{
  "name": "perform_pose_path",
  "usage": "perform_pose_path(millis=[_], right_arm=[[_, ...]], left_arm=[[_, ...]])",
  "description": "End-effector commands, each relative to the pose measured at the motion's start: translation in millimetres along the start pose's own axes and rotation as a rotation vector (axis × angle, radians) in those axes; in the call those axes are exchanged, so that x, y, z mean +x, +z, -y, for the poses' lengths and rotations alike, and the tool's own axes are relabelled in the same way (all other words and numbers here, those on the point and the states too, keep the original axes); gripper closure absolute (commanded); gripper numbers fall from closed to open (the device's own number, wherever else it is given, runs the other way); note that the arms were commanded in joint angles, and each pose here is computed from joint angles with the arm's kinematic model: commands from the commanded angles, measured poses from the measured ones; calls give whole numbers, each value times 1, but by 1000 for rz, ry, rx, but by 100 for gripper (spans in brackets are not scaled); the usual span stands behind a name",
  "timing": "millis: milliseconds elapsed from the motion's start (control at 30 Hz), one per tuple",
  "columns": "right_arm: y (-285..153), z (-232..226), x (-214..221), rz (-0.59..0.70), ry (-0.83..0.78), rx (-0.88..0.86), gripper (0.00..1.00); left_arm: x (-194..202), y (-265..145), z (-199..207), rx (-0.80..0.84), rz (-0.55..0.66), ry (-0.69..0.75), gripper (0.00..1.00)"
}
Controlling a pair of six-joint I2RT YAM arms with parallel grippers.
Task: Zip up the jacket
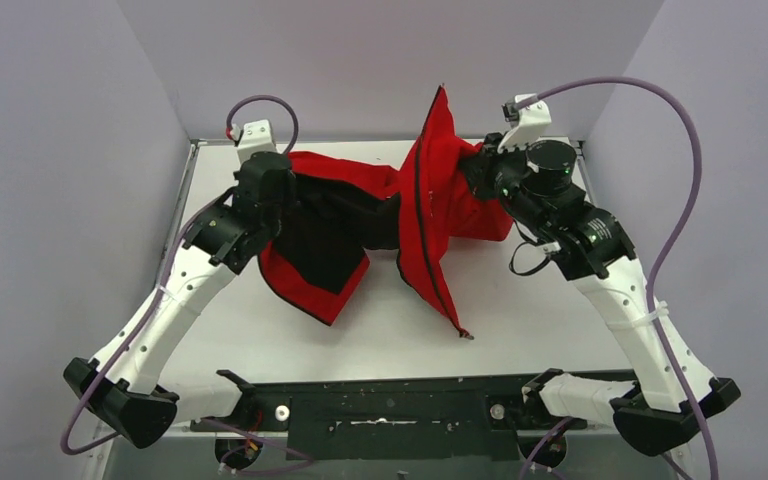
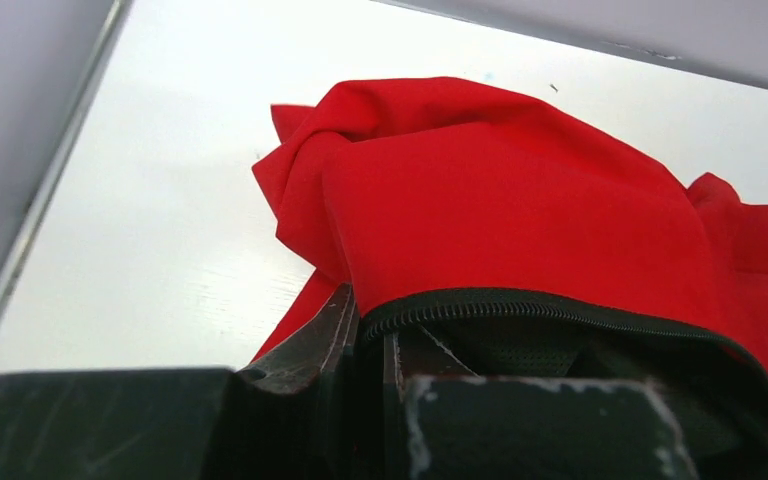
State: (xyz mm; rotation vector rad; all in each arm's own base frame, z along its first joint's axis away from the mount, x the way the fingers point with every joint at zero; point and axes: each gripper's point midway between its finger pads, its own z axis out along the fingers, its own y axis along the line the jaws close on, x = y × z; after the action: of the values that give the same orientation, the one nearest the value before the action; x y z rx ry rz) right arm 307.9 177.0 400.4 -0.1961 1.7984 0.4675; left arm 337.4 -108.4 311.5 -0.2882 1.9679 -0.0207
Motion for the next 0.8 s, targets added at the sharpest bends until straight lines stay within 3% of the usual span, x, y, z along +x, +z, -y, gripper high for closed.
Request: perform_pose_path(millis=[0, 200, 367, 567, 633, 700, 767], right_arm=[[25, 14, -27, 45, -22, 96, 100], [114, 62, 23, -103, -13, 277, 100], [198, 111, 97, -273, -1, 427, 100], [249, 140, 151, -322, 81, 495, 98], [256, 140, 161, -342, 102, 471, 76], [253, 136, 161, -337, 111, 445, 62], [241, 132, 161, -319, 121, 416, 45]], left_arm=[[-19, 3, -11, -102, 35, 69, 100], [17, 46, -8, -210, -31, 142, 100], [52, 87, -2, -295, -60, 173, 100], [95, 121, 4, -362, -120, 226, 100], [109, 127, 10, -370, -151, 243, 100], [119, 129, 12, -381, -180, 268, 98], [120, 124, 11, -388, -186, 268, 81]])
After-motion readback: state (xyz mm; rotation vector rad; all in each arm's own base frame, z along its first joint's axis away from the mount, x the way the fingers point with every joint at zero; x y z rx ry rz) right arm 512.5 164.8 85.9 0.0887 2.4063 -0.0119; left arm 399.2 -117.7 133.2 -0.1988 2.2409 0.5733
